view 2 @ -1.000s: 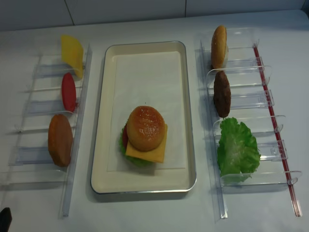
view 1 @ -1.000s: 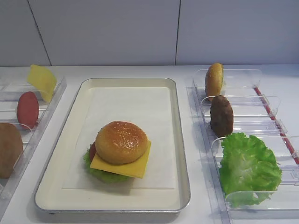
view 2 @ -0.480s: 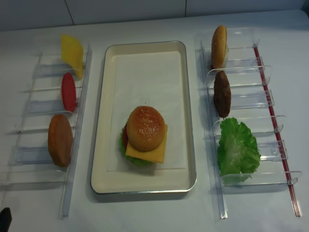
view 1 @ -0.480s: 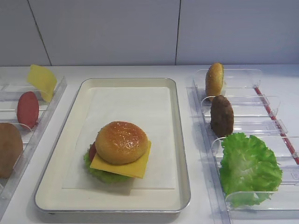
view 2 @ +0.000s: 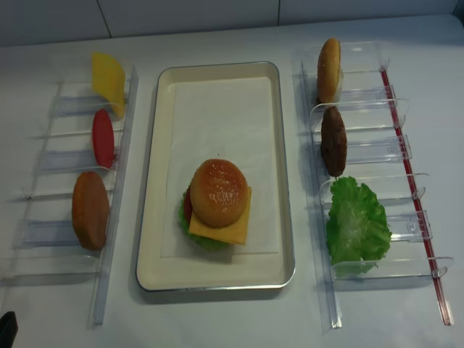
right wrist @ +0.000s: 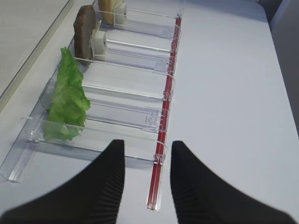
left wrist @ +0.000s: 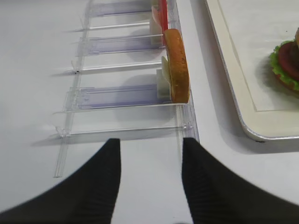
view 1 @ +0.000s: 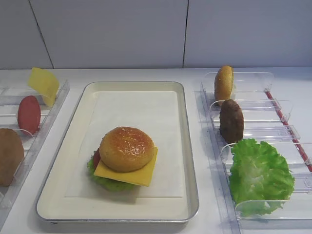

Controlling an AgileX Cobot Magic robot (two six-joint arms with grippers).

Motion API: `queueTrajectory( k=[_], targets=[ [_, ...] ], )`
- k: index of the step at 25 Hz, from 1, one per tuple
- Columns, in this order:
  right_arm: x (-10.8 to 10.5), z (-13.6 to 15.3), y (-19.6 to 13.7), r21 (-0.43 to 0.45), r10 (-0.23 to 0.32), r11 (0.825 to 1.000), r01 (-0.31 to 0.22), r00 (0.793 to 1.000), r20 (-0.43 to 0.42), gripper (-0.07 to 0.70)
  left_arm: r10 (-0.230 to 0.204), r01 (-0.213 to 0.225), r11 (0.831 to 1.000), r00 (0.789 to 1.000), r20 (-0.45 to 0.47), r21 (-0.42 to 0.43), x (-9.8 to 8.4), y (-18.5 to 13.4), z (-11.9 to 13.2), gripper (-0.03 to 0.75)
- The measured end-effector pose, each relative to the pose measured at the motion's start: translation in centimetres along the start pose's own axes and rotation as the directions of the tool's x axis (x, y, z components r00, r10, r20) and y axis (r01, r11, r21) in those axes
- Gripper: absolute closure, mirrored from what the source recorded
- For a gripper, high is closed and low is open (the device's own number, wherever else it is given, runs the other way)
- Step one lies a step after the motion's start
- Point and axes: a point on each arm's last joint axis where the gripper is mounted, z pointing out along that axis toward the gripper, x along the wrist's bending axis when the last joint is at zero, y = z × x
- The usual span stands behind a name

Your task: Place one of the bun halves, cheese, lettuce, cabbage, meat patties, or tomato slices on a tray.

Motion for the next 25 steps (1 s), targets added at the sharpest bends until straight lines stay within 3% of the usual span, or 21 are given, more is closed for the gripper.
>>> queueTrajectory(
  k=[25],
  targets=[
    [0.0, 0.0, 0.0, 0.0, 0.002, 1.0, -0.002, 1.0, 0.0, 0.344, 0.0, 0.0, 1.0, 1.0, 0.0, 0.0, 0.0, 0.0, 0.0, 0.39]
  ],
)
